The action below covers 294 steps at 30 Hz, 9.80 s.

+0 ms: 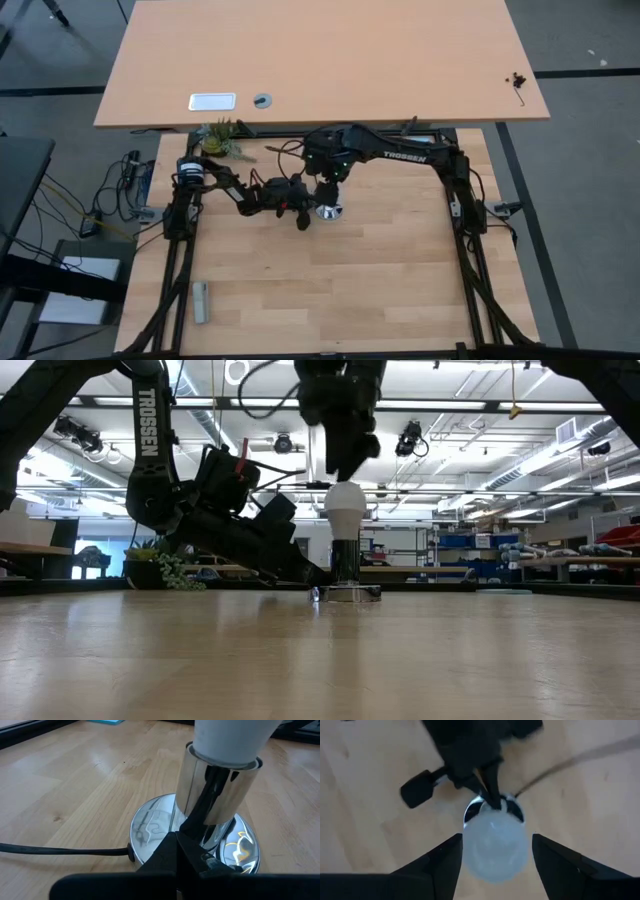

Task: Screw lightbulb
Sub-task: Insert the white lightbulb into the silver lamp

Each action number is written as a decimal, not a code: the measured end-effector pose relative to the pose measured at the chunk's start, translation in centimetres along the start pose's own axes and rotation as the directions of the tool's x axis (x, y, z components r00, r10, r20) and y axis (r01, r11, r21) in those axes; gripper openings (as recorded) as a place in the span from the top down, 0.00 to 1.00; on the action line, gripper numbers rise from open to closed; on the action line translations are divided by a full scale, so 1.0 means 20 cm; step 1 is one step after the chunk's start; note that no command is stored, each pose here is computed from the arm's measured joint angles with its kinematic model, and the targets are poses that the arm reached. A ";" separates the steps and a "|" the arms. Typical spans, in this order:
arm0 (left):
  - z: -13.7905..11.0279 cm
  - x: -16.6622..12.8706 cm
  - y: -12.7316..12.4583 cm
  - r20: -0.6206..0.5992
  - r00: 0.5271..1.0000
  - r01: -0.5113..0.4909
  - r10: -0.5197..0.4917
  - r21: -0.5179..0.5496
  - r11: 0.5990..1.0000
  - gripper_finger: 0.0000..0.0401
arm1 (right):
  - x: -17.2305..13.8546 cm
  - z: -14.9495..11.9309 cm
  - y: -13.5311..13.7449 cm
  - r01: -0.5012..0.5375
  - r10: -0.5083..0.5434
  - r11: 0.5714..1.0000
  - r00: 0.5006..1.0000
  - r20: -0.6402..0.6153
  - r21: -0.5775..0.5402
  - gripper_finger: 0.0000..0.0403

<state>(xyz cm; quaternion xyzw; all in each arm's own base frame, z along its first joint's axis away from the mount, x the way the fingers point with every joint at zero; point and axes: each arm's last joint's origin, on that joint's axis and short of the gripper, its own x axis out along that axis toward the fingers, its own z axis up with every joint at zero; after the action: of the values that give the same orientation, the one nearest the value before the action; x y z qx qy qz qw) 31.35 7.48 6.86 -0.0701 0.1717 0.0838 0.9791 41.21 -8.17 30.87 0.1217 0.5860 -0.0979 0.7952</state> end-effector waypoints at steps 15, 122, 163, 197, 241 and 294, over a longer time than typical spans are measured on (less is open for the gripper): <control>0.00 0.00 0.00 0.001 1.000 0.000 0.000 0.000 1.000 1.00 | 0.08 -0.04 0.05 -0.050 0.023 0.828 0.998 -0.055 -0.558 0.35; 0.00 0.00 0.00 0.000 1.000 0.005 -0.005 -0.002 1.000 1.00 | 0.08 -0.05 0.08 -0.014 -0.037 0.787 0.997 -0.070 -0.617 0.34; 0.00 0.00 0.00 0.000 1.000 0.005 -0.005 -0.004 1.000 1.00 | 0.02 -0.03 0.02 -0.018 -0.012 0.865 0.998 -0.056 -0.502 0.29; 0.00 0.00 0.00 0.000 1.000 0.004 -0.004 -0.001 1.000 1.00 | 0.12 -0.04 0.02 -0.025 0.045 0.972 0.996 -0.082 0.232 0.25; 0.00 0.00 0.00 -0.001 1.000 0.004 -0.004 -0.001 1.000 1.00 | 0.13 -0.03 0.00 -0.050 0.072 0.933 0.996 -0.050 0.357 0.35; 0.00 0.00 0.00 -0.003 1.000 0.005 -0.005 0.000 1.000 1.00 | 0.16 -0.03 0.02 0.009 -0.004 0.988 0.999 -0.035 0.153 0.29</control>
<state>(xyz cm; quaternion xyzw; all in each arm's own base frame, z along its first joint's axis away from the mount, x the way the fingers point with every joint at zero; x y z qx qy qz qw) 31.35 7.47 6.84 -0.0706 0.1733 0.0813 0.9790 41.66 -7.70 27.73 0.1822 0.5909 -0.1431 0.7728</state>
